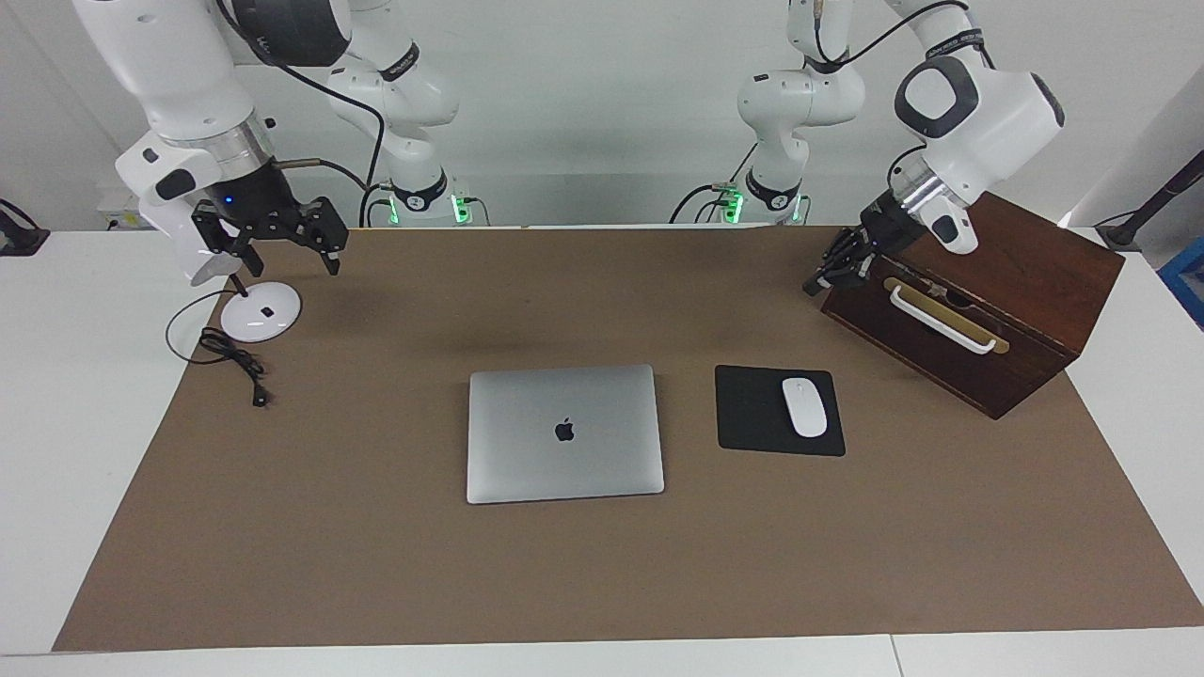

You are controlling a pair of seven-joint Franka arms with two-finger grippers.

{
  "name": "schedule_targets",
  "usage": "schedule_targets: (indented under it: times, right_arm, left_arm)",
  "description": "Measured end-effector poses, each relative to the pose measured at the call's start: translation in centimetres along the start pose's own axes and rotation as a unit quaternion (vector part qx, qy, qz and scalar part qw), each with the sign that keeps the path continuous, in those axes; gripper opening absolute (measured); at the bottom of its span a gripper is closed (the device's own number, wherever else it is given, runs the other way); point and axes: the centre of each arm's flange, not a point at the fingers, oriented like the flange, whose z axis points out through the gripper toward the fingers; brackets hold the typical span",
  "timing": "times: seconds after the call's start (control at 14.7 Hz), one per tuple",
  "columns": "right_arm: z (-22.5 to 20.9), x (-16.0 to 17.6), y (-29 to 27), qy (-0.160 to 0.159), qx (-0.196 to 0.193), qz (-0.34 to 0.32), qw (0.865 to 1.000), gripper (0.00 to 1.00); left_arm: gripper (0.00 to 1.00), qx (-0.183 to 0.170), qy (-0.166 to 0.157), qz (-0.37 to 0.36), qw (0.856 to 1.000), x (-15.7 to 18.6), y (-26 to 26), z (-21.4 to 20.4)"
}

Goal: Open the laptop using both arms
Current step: 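Move the left gripper forward toward the near edge of the laptop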

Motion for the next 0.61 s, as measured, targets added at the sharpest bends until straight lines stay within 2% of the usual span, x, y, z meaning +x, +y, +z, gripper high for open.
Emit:
schedule_targets:
  times: [0.14, 0.34, 0.48, 0.61]
  right_arm:
    - [0.0, 0.0, 0.0, 0.000, 0.000, 0.000, 1.000, 1.00]
    - [0.0, 0.0, 0.0, 0.000, 0.000, 0.000, 1.000, 1.00]
    - [0.0, 0.0, 0.0, 0.000, 0.000, 0.000, 1.000, 1.00]
    - [0.0, 0.0, 0.0, 0.000, 0.000, 0.000, 1.000, 1.00]
  left_arm:
    - [0.01, -0.028, -0.028, -0.047, 0.998, 1.0, -1.0, 1.6]
    - [0.01, -0.079, -0.087, -0.148, 0.982, 2.5, -2.7, 3.9]
    - [0.01, -0.090, -0.103, -0.185, 0.973, 2.9, -3.9, 5.3]
    - [0.01, -0.105, -0.134, -0.230, 0.958, 2.7, -4.4, 6.8]
